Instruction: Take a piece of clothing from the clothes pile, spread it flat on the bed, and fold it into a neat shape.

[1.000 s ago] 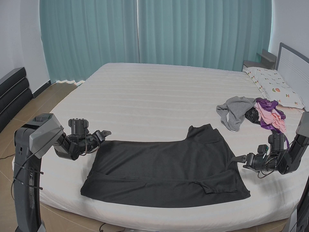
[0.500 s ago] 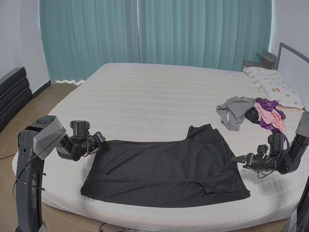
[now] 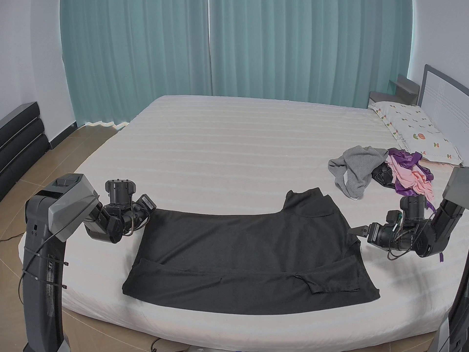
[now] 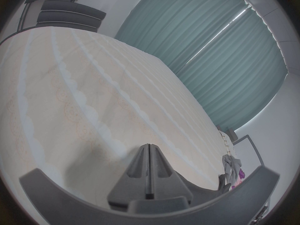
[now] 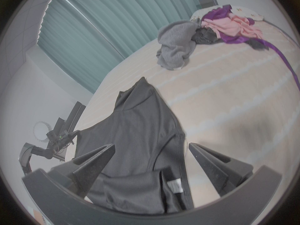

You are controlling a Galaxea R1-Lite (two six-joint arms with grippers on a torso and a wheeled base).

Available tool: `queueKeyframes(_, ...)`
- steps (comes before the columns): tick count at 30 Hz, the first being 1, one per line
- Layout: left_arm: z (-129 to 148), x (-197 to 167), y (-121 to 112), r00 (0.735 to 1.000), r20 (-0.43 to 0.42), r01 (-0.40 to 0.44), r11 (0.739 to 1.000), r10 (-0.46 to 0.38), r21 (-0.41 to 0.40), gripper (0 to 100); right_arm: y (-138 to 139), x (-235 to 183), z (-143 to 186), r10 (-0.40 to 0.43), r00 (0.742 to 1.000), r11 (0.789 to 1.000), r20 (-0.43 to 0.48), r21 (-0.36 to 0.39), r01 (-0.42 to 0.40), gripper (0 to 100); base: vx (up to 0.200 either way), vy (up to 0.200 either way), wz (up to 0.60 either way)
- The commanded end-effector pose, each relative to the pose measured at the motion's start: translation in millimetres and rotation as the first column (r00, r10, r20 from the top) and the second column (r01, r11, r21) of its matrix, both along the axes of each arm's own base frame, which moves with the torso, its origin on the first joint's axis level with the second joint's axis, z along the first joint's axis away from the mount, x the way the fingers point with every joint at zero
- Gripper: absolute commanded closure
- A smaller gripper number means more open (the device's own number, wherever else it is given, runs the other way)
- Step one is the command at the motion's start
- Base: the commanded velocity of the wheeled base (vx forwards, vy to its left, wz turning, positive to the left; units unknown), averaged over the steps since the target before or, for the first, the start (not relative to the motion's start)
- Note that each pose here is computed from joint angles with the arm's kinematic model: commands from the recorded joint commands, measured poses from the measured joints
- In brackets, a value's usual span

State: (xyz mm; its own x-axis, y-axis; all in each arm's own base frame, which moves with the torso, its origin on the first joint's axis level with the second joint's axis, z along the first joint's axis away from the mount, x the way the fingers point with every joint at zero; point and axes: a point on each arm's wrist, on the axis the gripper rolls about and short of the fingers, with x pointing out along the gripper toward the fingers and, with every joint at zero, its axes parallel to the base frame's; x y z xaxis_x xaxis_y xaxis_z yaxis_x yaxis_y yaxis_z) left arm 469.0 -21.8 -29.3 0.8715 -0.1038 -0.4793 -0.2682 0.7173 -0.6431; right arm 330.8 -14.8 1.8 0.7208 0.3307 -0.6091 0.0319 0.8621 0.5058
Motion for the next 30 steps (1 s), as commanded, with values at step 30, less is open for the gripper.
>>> queueKeyframes(30,0,-12,1,0.999,-0.032,-0.006,1.0,0.006,-0.009,100,38,142,-39,-0.003,0.994,0.998,0.109,-0.068,0.011,0,0.0,0.0,0.0)
